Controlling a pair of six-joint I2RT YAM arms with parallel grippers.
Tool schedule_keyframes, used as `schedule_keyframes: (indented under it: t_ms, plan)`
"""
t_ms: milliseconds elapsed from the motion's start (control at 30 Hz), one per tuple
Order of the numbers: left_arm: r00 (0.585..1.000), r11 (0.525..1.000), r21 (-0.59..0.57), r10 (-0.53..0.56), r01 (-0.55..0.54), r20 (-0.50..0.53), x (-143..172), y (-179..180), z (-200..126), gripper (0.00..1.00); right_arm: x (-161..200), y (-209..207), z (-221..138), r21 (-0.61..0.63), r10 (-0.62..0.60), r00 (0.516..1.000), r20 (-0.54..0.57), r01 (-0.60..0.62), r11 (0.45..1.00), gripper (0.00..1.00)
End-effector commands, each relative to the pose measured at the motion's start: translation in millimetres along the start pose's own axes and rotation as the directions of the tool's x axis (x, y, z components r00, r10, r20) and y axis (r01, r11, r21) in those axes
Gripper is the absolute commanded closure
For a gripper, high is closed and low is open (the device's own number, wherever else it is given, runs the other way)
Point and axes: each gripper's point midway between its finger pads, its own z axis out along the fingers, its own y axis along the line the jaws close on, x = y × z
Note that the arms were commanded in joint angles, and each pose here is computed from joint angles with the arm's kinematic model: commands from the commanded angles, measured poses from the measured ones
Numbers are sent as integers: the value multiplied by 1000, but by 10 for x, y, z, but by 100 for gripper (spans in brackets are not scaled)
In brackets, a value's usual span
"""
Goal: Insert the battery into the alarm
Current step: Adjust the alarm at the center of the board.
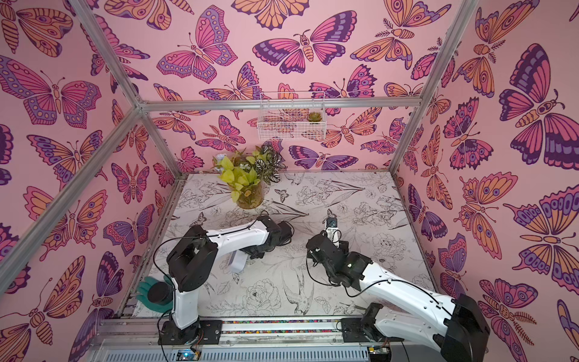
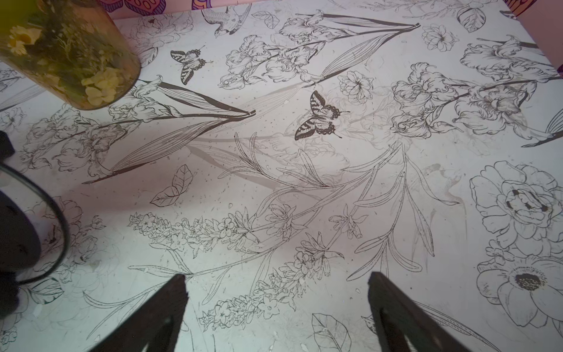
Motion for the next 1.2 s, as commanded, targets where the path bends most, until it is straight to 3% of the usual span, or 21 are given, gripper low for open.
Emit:
schedule_keyframes:
  t_ms: [0,100,233,533,700,1000,1167]
  plan:
    - [999,999,-40,34,-34,-7,18,1,-24,65,54,-69,49,27,14,1000,-8,-13,1000,6]
    - [999,999,-36,41,-41,-6,46,-106,-36,51,69,-72,67,29,16,1000,-10,-16,999,6]
    - [999,999,-26,45,-45,-7,82,-223,-49,41,81,-69,74,27,17,1000,-13,-17,999,6]
    - [999,998,64,20,-22,32,72,-403,-212,35,72,-113,36,22,33,999,1,-33,999,6]
    - [998,982,190,-17,5,62,36,-493,-362,33,55,-127,8,16,35,999,10,-35,999,6]
    - [967,887,457,-166,61,193,-108,-419,-808,25,-19,-41,-35,-31,16,1000,22,-16,999,6]
    - [882,805,583,-350,111,315,-280,0,-1001,11,-180,37,-83,-53,-31,997,69,35,998,5]
